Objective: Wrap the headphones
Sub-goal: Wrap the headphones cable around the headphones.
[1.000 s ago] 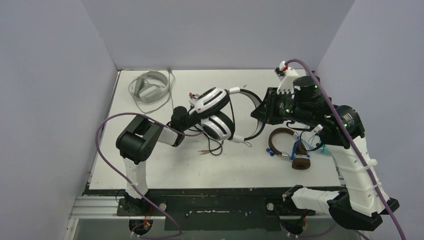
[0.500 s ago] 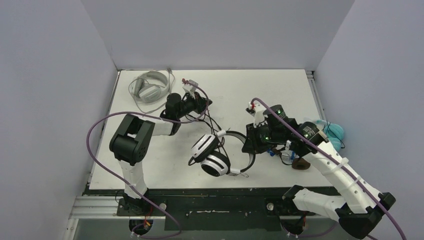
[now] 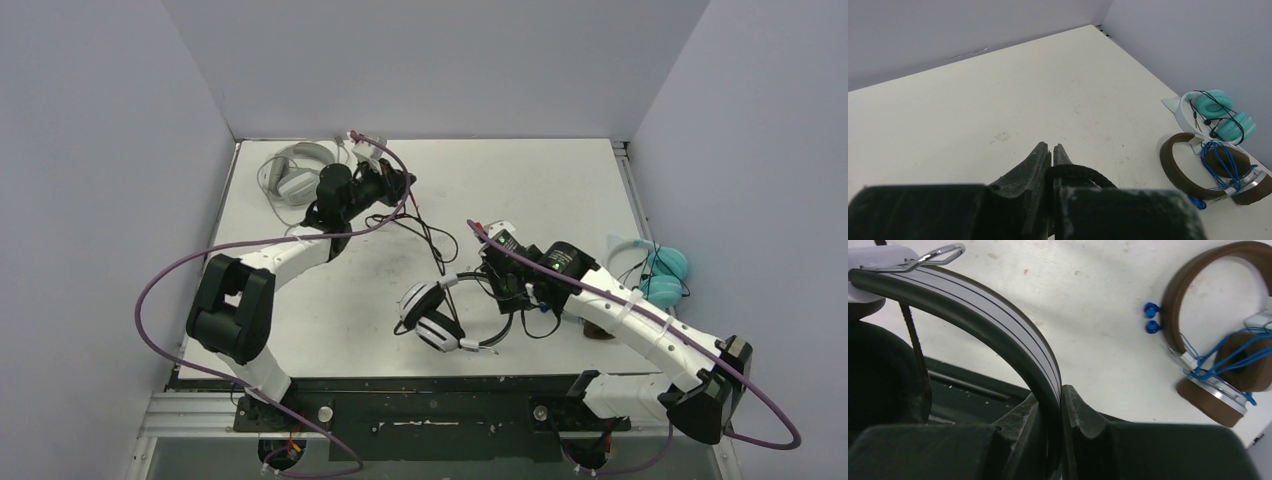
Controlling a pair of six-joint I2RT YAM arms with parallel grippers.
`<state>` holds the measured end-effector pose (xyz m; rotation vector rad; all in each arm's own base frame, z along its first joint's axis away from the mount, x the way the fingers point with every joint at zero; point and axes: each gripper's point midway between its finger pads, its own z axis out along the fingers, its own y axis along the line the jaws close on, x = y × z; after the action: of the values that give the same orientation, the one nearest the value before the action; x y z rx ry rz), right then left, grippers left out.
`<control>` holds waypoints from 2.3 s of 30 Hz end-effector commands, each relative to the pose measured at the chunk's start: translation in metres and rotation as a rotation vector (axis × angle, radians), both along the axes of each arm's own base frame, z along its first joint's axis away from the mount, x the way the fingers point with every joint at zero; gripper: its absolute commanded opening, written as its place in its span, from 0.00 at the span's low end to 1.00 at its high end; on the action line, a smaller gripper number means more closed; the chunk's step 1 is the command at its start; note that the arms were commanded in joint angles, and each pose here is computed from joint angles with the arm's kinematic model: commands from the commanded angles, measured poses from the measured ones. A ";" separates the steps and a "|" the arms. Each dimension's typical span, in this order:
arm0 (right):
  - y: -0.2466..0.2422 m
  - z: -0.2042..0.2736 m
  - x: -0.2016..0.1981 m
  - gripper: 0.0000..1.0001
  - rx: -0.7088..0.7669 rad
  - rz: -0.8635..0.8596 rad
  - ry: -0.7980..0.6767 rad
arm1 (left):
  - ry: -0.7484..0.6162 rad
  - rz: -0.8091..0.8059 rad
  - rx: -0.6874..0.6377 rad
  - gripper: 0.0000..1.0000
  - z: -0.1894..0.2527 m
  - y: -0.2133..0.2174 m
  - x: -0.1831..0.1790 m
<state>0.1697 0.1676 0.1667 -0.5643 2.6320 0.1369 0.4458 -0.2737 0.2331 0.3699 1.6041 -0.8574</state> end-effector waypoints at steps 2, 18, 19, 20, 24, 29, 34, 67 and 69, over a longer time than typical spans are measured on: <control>-0.027 -0.007 0.008 0.00 -0.159 -0.085 -0.037 | -0.077 0.085 0.001 0.00 0.050 0.014 -0.005; -0.095 0.001 0.087 0.00 -0.405 -0.459 -0.272 | -0.032 0.032 0.130 0.00 0.079 -0.011 -0.059; -0.098 0.003 0.093 0.00 -0.402 -0.483 -0.293 | -0.022 0.018 0.132 0.00 0.078 -0.013 -0.064; -0.101 0.006 0.098 0.00 -0.397 -0.506 -0.312 | -0.015 0.002 0.128 0.00 0.079 -0.016 -0.068; -0.110 0.017 0.117 0.00 -0.391 -0.593 -0.390 | 0.010 -0.090 0.096 0.00 0.086 -0.028 -0.090; -0.119 0.034 0.137 0.00 -0.355 -0.689 -0.484 | 0.090 -0.248 0.029 0.00 0.090 -0.045 -0.120; -0.127 0.043 0.158 0.00 -0.317 -0.769 -0.537 | 0.177 -0.438 -0.064 0.00 0.092 -0.070 -0.160; -0.058 0.156 0.195 0.00 0.585 -0.705 -0.470 | 0.364 -0.570 -0.104 0.18 -0.037 -0.135 -0.206; -0.056 0.167 0.190 0.00 0.596 -0.690 -0.467 | 0.341 -0.534 -0.102 0.20 -0.044 -0.134 -0.199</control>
<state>0.3525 0.0954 0.2621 0.4618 2.2014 0.2921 0.2327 -0.4016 0.1761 0.6454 1.9269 -1.4902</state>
